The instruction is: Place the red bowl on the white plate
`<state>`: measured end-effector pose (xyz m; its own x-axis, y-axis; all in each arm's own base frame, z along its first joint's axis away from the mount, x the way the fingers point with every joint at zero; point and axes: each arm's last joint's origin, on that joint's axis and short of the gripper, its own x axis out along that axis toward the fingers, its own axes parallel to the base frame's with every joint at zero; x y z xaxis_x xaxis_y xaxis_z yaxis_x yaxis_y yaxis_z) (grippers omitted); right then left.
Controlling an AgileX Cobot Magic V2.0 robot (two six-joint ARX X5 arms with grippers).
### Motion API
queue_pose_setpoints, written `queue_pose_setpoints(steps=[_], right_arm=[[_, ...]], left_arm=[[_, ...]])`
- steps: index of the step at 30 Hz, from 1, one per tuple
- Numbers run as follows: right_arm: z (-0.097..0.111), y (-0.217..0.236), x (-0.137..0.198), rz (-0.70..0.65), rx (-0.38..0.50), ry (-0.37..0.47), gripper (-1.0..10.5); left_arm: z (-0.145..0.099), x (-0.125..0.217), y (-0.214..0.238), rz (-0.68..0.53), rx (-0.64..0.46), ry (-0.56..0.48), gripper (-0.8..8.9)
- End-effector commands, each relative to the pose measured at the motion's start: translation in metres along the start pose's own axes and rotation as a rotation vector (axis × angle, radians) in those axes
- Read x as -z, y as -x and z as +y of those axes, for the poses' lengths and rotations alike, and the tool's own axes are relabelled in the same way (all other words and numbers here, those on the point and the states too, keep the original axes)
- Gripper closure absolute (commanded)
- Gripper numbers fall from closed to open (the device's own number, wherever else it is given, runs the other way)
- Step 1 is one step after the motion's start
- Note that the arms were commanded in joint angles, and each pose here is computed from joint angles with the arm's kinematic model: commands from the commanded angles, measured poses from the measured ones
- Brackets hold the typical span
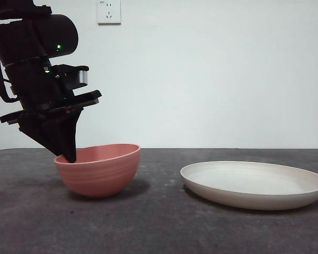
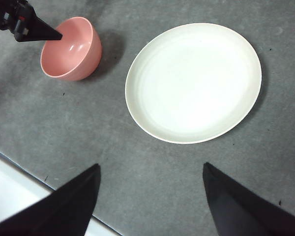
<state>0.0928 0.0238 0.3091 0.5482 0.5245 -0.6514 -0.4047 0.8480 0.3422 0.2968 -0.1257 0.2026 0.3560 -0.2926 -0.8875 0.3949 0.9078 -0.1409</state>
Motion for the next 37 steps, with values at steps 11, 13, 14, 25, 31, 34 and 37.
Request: queue_pose_setpoints(steps=[11,13,14,25,31,34,37], right_arm=[[0.002,0.003,-0.005,-0.017,0.005,0.018,6.1],[0.002,0.003,-0.005,-0.018,0.005,0.018,6.1],[0.002,0.003,-0.005,-0.018,0.005,0.015,6.1],[0.002,0.003,-0.005,-0.024,0.004,0.000,6.1],[0.002,0.004,-0.006,-0.027,0.004,-0.006,6.1],[0.004,0.008,-0.008,-0.039,0.004,-0.008,6.1],[0.008,0.014,-0.012,-0.061,0.003,0.000,6.1]], left_arm=[[-0.022,-0.018,0.042,-0.144,0.043,0.000,8.02],[-0.031,-0.024,0.052,-0.167,0.067,-0.005,8.02],[-0.037,-0.028,0.056,-0.178,0.078,-0.016,8.02],[-0.097,-0.054,0.072,-0.265,0.185,-0.130,8.02],[-0.120,-0.065,0.048,-0.243,0.215,-0.152,8.02],[-0.130,-0.070,0.031,-0.214,0.221,-0.166,8.02],[-0.141,-0.074,0.014,-0.183,0.226,-0.182,8.02]])
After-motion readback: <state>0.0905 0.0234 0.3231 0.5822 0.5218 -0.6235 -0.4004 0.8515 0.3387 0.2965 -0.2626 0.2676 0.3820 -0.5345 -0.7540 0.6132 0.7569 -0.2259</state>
